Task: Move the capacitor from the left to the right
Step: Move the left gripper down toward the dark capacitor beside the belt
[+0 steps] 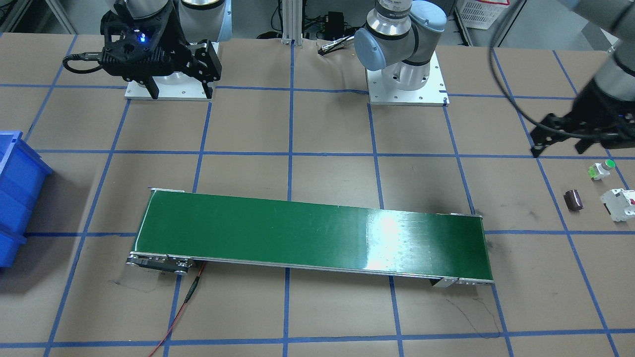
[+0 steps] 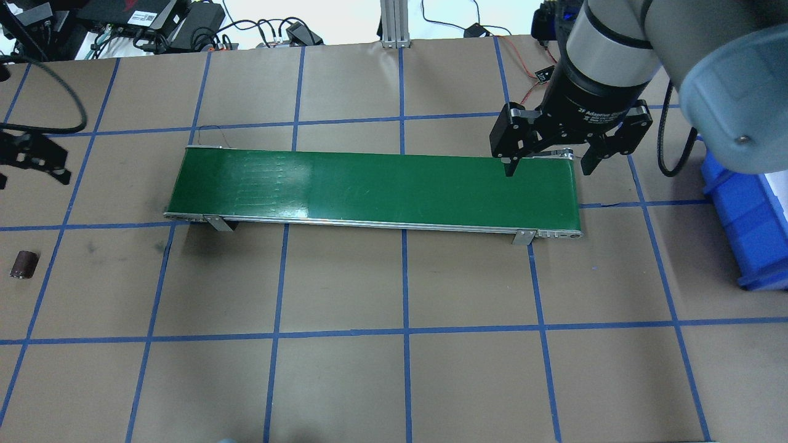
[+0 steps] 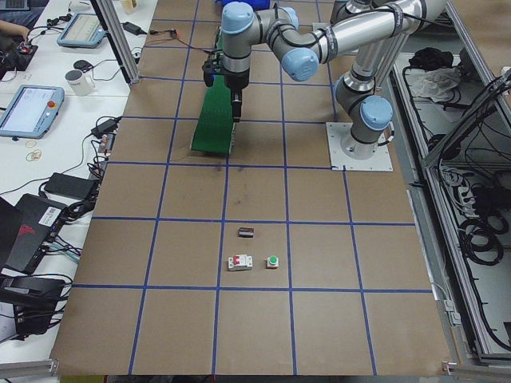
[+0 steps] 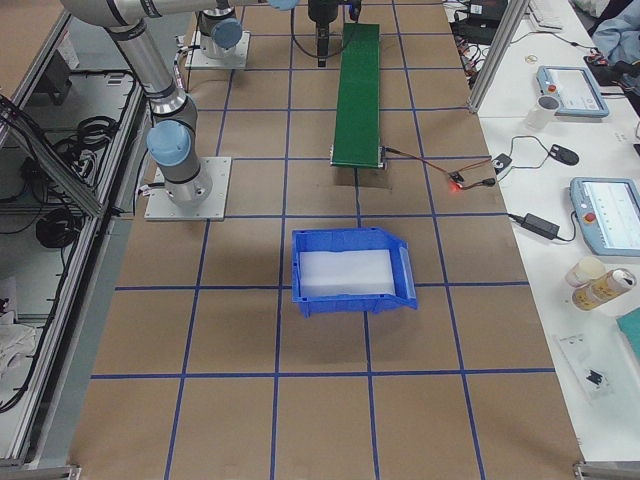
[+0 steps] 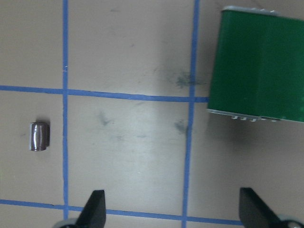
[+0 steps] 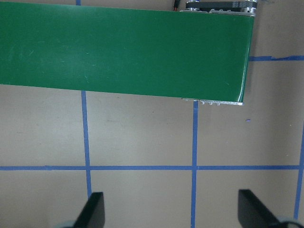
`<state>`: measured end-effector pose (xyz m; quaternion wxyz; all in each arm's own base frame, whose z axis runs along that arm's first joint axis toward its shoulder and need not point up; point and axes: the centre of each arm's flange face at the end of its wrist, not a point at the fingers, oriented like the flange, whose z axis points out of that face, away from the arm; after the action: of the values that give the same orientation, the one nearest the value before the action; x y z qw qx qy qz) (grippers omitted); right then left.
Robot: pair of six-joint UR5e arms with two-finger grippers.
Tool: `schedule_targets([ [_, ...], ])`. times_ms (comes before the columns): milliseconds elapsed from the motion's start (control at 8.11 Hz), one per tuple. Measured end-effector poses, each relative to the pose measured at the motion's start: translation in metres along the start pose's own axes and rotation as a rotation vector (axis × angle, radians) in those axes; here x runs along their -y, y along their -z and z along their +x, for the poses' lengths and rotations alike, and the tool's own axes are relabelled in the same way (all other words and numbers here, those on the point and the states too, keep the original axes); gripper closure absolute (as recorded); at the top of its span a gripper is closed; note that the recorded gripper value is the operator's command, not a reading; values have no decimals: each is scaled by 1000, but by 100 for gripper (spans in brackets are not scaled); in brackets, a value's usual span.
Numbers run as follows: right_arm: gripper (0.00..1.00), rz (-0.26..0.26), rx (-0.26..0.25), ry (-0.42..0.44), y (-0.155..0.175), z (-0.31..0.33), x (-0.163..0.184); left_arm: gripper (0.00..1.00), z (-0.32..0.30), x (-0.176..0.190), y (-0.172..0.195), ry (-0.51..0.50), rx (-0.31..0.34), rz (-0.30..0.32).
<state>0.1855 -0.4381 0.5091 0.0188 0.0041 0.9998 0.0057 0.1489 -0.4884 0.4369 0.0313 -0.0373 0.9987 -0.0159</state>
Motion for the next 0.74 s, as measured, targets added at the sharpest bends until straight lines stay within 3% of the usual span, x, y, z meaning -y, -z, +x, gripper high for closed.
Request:
schedule_targets([
  [247, 0, -1, -2, 0, 0, 0, 0, 0, -96, -6, -45, 0, -16, -29],
  [740, 0, 0, -3, -1, 0, 0, -1, 0, -185, 1, -141, -50, -29, -52],
])
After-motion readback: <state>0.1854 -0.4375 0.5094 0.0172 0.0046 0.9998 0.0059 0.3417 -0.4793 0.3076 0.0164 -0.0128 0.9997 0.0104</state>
